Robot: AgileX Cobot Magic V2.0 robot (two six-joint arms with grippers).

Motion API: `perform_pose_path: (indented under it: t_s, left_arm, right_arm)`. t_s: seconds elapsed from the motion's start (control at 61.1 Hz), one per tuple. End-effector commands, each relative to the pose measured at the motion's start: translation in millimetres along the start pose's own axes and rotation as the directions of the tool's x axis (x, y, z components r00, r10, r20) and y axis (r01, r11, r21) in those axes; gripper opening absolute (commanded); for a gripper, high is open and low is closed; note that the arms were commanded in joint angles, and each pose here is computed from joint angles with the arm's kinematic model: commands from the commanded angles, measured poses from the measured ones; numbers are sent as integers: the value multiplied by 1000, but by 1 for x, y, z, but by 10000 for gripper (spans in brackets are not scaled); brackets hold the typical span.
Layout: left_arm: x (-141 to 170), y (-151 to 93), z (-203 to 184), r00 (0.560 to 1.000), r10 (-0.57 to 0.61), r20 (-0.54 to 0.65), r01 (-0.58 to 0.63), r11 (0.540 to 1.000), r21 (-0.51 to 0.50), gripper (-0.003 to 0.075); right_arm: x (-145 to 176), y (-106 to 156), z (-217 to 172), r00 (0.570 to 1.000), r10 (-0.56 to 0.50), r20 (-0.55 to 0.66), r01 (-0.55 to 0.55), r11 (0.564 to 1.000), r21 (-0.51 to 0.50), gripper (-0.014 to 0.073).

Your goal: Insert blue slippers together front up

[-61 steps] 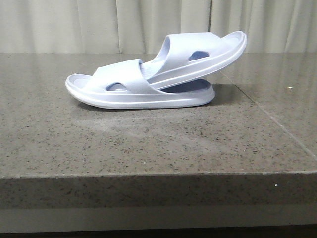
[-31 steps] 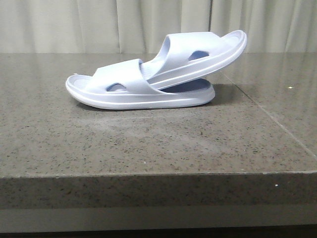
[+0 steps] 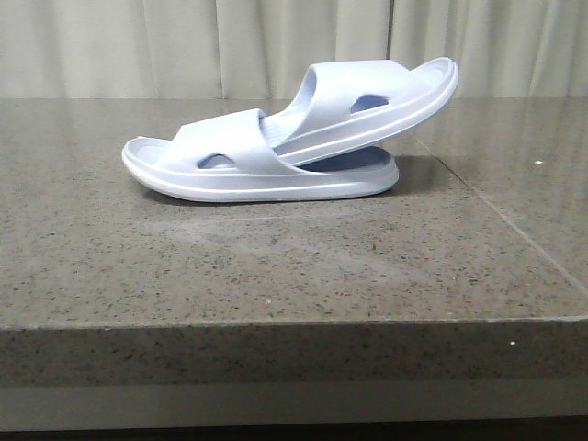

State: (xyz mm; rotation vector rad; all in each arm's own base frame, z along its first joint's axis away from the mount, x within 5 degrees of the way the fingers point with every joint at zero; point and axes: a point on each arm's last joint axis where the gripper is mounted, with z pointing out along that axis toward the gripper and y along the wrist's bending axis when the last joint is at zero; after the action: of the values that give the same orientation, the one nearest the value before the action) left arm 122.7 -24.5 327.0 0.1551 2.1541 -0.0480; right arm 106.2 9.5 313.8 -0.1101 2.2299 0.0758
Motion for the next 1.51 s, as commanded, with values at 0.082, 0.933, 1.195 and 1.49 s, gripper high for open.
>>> perform_pose_path:
  t_s: [0.082,0.933,1.195,1.49]
  left_arm:
    - [-13,-2,-6,996,-11,94,9,1000,30,-20]
    - [5,10,-12,943,-28,333,29,1000,2,-20]
    - [66,17,-18,841,-66,537,123,990,-72,-20]
    - [121,12,-10,763,-75,642,141,989,-52,-20]
  right_arm:
    - [-9,0,-5,998,-7,62,6,1000,7,-67]
    - [-9,0,-5,998,-7,62,6,1000,7,-67]
    - [-9,0,-5,998,-7,62,6,1000,7,-67]
    - [-9,0,-5,998,-7,62,6,1000,7,-67]
